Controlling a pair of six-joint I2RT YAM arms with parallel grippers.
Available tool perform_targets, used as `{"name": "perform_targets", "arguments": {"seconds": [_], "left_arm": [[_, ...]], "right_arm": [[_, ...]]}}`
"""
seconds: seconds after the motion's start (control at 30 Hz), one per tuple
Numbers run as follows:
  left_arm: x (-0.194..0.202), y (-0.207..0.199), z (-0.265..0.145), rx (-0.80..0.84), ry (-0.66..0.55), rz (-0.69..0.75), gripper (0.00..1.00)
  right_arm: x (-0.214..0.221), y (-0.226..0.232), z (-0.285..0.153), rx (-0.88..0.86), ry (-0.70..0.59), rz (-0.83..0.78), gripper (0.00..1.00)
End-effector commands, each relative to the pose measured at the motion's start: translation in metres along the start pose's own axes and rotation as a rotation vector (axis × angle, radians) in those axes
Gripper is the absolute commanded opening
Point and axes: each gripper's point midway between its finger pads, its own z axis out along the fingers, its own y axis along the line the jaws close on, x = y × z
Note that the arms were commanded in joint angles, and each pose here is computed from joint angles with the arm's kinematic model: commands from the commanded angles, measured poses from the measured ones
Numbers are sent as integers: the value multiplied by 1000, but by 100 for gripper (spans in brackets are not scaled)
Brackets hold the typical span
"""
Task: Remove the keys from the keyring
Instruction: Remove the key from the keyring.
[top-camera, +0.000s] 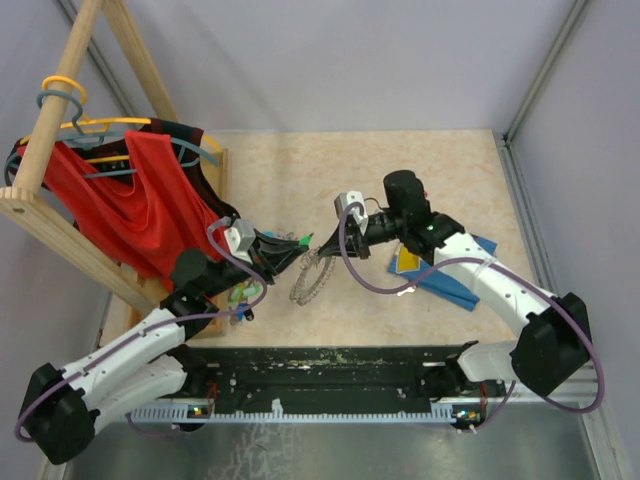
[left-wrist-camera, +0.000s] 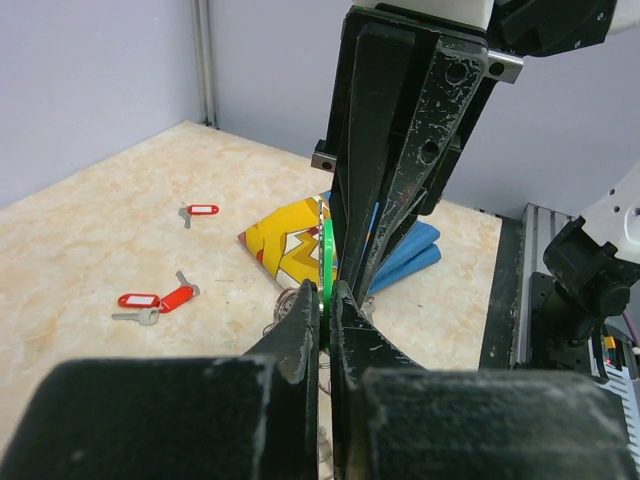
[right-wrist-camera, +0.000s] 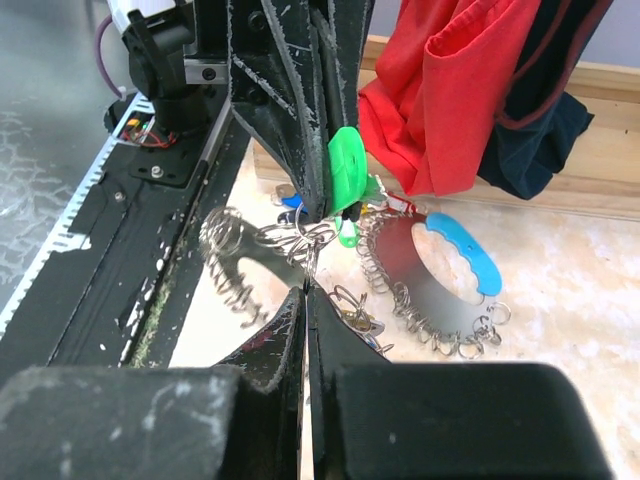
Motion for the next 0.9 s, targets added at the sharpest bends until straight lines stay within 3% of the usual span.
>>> {"name": "perform_targets", "arguments": {"seconds": [0.0, 0.23, 0.63, 0.87], "left_arm": [[-23, -4, 0, 16, -77, 22, 0], [-33, -10, 8, 60, -96, 14, 0], [-39, -13, 13, 79, -94, -11, 0], [-42, -17, 13, 100, -104, -23, 0]], "right_arm": [[-17, -2, -5, 8, -56, -18, 0], [-12, -4, -1, 15, -71, 18, 2], [-19, 6, 2, -34, -112, 41, 30], [-16, -4, 5, 11, -146, 45, 31]]}}
